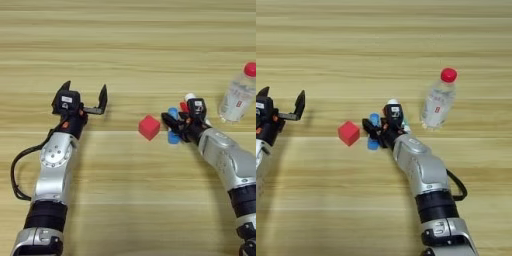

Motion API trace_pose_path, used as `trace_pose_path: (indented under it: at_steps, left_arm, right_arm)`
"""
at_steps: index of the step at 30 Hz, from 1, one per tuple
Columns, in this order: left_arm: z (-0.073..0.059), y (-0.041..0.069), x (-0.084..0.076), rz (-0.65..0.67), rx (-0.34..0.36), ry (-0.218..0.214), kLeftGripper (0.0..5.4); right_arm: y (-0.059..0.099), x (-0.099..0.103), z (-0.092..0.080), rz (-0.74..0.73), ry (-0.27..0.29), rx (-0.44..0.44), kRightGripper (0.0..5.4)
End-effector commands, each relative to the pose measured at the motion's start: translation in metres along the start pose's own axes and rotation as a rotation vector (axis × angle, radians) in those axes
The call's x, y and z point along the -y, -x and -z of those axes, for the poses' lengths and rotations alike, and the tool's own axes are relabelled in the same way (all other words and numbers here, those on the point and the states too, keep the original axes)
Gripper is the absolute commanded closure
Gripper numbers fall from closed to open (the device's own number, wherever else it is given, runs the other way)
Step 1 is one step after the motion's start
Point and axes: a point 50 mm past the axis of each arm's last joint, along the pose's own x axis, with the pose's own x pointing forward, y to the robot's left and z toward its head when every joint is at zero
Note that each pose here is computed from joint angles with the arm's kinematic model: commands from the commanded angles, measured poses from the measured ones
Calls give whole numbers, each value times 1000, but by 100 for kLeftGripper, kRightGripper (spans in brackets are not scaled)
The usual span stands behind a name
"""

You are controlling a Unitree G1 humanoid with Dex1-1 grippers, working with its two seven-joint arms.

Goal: Move the objects on the table

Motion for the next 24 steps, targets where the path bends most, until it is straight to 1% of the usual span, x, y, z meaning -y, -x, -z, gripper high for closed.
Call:
trace_pose_path:
  at_steps: [1, 4, 9, 13, 19, 24]
  left_arm:
    - [0, -2, 0, 9, -12, -16, 0]
    - [1, -1, 1, 14, -18, -19, 0]
    - [2, -1, 2, 16, -23, -20, 0]
    - [2, -1, 2, 18, -26, -20, 0]
    - [2, -1, 3, 19, -27, -19, 0]
    - [2, -1, 3, 18, -26, -18, 0]
  right_arm:
    - [3, 2, 0, 8, 18, 19, 130]
    - [4, 0, -4, -2, 33, 51, 89]
    - [7, -5, -12, -30, 60, 113, 43]
    - [11, -12, -21, -67, 83, 188, 3]
    - [18, -18, -34, -92, 153, 299, 3]
    - [26, -18, -50, -51, 228, 425, 3]
